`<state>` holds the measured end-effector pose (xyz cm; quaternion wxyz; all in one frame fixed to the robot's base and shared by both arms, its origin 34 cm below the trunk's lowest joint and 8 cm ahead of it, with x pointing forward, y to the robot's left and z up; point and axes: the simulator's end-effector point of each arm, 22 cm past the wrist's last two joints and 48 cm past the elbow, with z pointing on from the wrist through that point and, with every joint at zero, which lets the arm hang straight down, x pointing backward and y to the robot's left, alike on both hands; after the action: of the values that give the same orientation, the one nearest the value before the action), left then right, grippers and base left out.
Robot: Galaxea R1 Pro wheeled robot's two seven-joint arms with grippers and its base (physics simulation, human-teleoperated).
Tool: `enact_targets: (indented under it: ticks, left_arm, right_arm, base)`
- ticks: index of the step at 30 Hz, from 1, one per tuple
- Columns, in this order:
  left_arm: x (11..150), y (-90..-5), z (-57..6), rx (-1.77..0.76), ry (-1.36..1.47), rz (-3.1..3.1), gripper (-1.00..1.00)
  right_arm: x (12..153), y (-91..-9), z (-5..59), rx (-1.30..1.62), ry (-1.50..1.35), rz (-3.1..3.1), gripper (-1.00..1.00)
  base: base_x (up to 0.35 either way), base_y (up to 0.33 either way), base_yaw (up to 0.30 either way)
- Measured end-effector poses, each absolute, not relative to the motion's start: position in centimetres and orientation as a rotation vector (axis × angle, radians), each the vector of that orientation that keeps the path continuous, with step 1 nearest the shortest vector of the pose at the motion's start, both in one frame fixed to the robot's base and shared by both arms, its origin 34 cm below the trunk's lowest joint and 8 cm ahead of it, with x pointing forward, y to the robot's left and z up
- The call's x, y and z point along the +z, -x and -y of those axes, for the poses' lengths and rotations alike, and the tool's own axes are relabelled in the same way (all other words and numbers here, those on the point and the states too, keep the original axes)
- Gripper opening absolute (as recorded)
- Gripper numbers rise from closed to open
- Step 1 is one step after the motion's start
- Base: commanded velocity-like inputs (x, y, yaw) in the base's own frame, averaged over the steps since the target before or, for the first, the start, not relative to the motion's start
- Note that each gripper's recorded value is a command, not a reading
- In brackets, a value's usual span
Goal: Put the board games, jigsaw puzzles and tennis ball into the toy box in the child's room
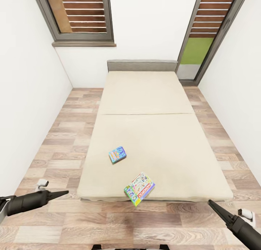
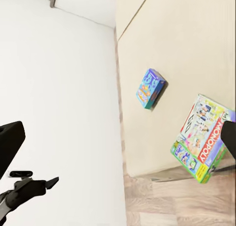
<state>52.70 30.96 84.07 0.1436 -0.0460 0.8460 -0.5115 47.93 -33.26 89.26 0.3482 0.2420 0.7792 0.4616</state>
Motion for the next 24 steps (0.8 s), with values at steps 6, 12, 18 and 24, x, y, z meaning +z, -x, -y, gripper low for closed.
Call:
enact_targets:
  ticks: [6,12,18,24]
  left_arm:
    - [82.5,-52.4,-31.5,-1.392,0.159,-2.499,1.00]
    - [78.0,-50.3,-33.6,-1.236,0.296,-2.635,1.00]
    - [75.3,-49.9,-34.3,-1.094,0.318,-2.690,1.00]
    - [73.9,-49.9,-35.0,-0.974,0.330,-2.730,1.00]
  right_arm:
    - [87.1,-47.1,35.0,1.159,-0.695,-2.030,1.00]
    - [85.8,-47.0,35.9,1.146,-0.744,-2.027,1.00]
    - [85.3,-47.2,36.3,1.139,-0.769,-2.021,1.00]
    - [84.6,-47.0,36.7,1.106,-0.791,-2.043,1.00]
  base:
    - [0.000,0.000,0.000]
    - [0.000,0.000,0.000]
    - [0.000,0.000,0.000]
    - [0.000,0.000,0.000]
